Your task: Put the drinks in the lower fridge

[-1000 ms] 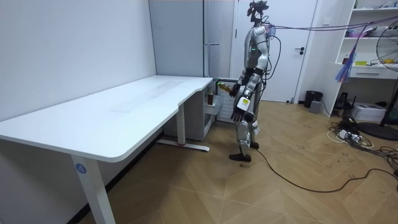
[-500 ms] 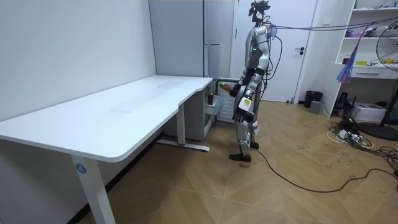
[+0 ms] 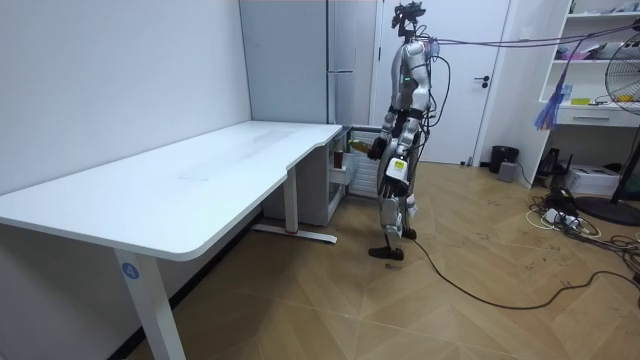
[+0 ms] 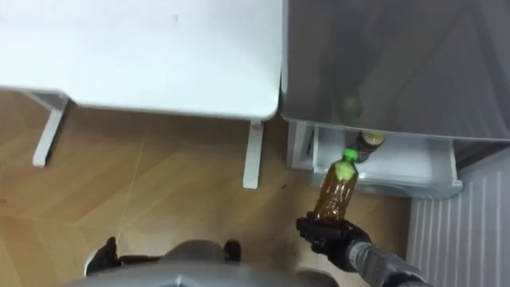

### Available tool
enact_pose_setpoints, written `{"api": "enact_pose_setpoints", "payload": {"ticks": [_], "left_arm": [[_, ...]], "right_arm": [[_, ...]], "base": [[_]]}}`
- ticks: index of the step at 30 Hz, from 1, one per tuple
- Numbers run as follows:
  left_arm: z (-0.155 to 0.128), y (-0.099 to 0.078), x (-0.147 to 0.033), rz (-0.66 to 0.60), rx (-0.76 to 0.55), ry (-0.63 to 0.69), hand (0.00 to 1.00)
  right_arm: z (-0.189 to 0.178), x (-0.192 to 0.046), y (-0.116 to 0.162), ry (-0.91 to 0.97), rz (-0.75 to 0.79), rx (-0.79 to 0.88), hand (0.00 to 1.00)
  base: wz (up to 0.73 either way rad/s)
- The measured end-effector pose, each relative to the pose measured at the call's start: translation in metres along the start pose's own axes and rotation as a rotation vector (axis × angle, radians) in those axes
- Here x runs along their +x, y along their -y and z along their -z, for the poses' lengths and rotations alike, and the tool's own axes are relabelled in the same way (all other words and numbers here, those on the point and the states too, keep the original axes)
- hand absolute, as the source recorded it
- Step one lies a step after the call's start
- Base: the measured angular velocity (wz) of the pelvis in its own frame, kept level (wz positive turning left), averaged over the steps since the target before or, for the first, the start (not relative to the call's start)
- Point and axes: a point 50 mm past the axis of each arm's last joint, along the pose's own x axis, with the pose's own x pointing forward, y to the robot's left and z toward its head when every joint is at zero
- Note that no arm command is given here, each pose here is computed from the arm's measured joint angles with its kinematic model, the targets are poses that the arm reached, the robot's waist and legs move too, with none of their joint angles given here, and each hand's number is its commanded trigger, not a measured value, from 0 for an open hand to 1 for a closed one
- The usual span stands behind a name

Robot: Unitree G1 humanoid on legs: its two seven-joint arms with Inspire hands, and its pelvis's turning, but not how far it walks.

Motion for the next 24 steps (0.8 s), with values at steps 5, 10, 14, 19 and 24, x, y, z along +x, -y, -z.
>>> {"api": "enact_pose_setpoints", "payload": {"ticks": [5,10,14,19,24], "left_arm": [[-0.025,0.007,0.008,0.056,0.08,0.042,0.0],[-0.04,0.008,0.01,0.092,0.081,0.075,0.0],[-0.044,0.005,0.011,0.083,0.095,0.086,0.0],[-0.049,0.001,0.012,0.085,0.165,0.102,0.0],[-0.054,-0.006,0.013,0.075,0.238,0.124,0.0]], "right_arm": [[-0.032,0.003,-0.006,0.05,-0.001,-0.025,1.0],[-0.057,0.002,-0.007,0.086,0.01,-0.063,1.0],[-0.073,-0.003,0.0,0.103,0.031,-0.075,1.0],[-0.102,-0.01,0.004,0.162,0.05,-0.099,1.0],[-0.134,-0.017,-0.001,0.276,0.021,0.005,1.0]], "base": [[0.04],[0.04],[0.06],[0.0],[-0.01]]}}
